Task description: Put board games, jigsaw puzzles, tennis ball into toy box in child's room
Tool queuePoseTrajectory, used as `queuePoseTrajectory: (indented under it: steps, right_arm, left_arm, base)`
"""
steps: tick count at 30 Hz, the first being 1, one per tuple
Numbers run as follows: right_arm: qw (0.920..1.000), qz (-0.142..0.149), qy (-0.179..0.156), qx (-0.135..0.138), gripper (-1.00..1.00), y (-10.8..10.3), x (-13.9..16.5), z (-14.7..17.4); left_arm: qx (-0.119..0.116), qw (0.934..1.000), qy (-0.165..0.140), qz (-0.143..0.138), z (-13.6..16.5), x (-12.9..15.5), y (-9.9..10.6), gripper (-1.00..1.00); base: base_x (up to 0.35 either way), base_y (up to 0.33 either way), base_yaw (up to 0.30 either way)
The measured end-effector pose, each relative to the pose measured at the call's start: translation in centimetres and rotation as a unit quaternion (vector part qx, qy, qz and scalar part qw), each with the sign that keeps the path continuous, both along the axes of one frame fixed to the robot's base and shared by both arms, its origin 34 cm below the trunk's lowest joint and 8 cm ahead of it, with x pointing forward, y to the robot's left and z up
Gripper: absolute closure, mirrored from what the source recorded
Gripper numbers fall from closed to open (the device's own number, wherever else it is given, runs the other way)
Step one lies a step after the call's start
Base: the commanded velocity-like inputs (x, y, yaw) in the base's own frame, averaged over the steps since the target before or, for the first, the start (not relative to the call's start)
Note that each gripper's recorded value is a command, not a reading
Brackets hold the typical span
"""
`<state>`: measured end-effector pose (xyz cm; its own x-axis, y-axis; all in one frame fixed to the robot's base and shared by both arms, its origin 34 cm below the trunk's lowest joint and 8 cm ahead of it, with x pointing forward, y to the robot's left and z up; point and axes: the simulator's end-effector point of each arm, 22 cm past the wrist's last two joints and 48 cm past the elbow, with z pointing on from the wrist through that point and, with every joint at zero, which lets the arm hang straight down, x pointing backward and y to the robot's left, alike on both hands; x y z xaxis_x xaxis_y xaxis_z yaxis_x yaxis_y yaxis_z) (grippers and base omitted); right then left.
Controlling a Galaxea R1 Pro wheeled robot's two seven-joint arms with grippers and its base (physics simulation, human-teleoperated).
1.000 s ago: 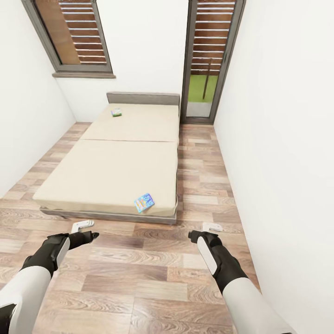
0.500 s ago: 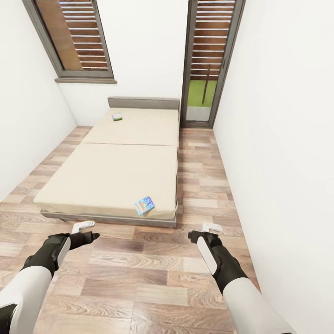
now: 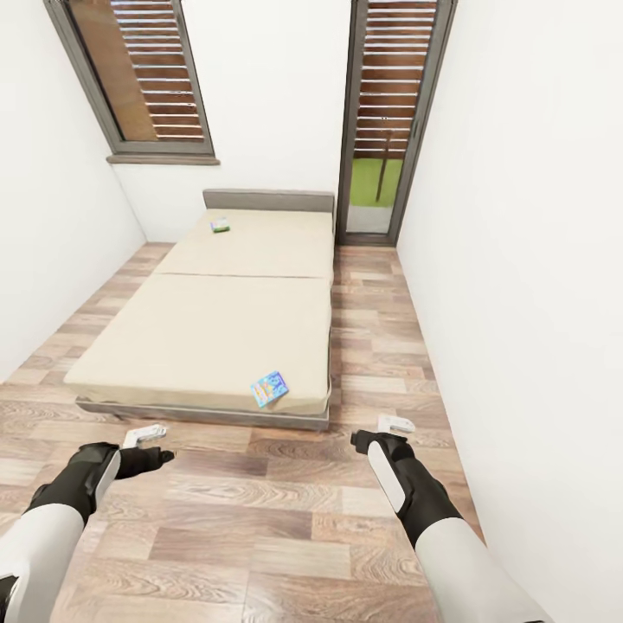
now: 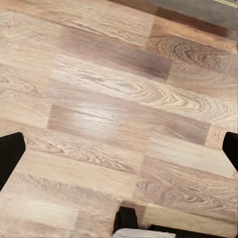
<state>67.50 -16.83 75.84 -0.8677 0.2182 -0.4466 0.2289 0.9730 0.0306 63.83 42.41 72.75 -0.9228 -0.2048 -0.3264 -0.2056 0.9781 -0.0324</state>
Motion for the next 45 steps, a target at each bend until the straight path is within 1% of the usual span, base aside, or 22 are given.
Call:
queuePoseTrajectory:
  steps: [1,2,4,5,8,9,11,15,24,45]
  right_arm:
    - [1.0000,0.000,-0.001,0.000,-1.00,0.0,0.0,0.1]
    - [1.0000,0.000,-0.002,0.000,-1.00,0.0,0.1,0.2]
    - [1.0000,0.000,-0.003,0.000,-1.00,0.0,0.2,0.4]
    - [1.0000,0.000,-0.004,0.000,-1.00,0.0,0.2,0.5]
    - [1.0000,0.000,-0.006,0.000,-1.00,0.0,0.3,0.7]
    - [1.0000,0.000,-0.007,0.001,-1.00,0.0,0.3,0.8]
    - [1.0000,0.000,-0.009,0.001,-1.00,0.0,0.4,1.0]
    - [0.9999,0.000,-0.012,0.001,-1.00,0.0,0.6,1.4]
    - [0.9998,0.000,-0.019,0.001,-1.00,0.0,0.9,2.2]
    - [0.9993,0.000,-0.037,0.001,-1.00,0.0,1.6,4.3]
  left_arm:
    - [0.002,1.0000,0.008,0.001,-0.2,-0.7,0.4,-1.00]
    - [0.006,0.9997,0.023,0.003,-0.6,-2.0,1.1,-1.00]
    - [0.009,0.9993,0.035,0.005,-1.0,-3.4,1.5,-1.00]
    - [0.012,0.9988,0.047,0.006,-1.4,-4.8,2.0,-1.00]
    - [0.015,0.9979,0.063,0.007,-2.1,-7.0,2.5,-1.00]
    - [0.016,0.9971,0.074,0.008,-2.6,-8.4,2.8,-1.00]
    - [0.016,0.9961,0.086,0.008,-3.1,-10.0,2.9,-1.00]
    - [0.017,0.9954,0.094,0.008,-3.4,-11.5,3.0,-1.00]
    - [0.014,0.9956,0.092,0.008,-3.2,-11.9,2.8,-1.00]
    - [0.013,0.9971,0.074,0.008,-1.9,-10.8,2.5,-1.00]
  base:
    - [0.000,0.000,0.000]
    - [0.000,0.000,0.000]
    - [0.000,0.000,0.000]
    - [0.000,0.000,0.000]
    - [0.000,0.000,0.000]
    - [0.000,0.000,0.000]
    - [0.000,0.000,-0.002]
    - [0.000,0.000,-0.030]
    - [0.000,0.000,-0.067]
    - [0.000,0.000,-0.079]
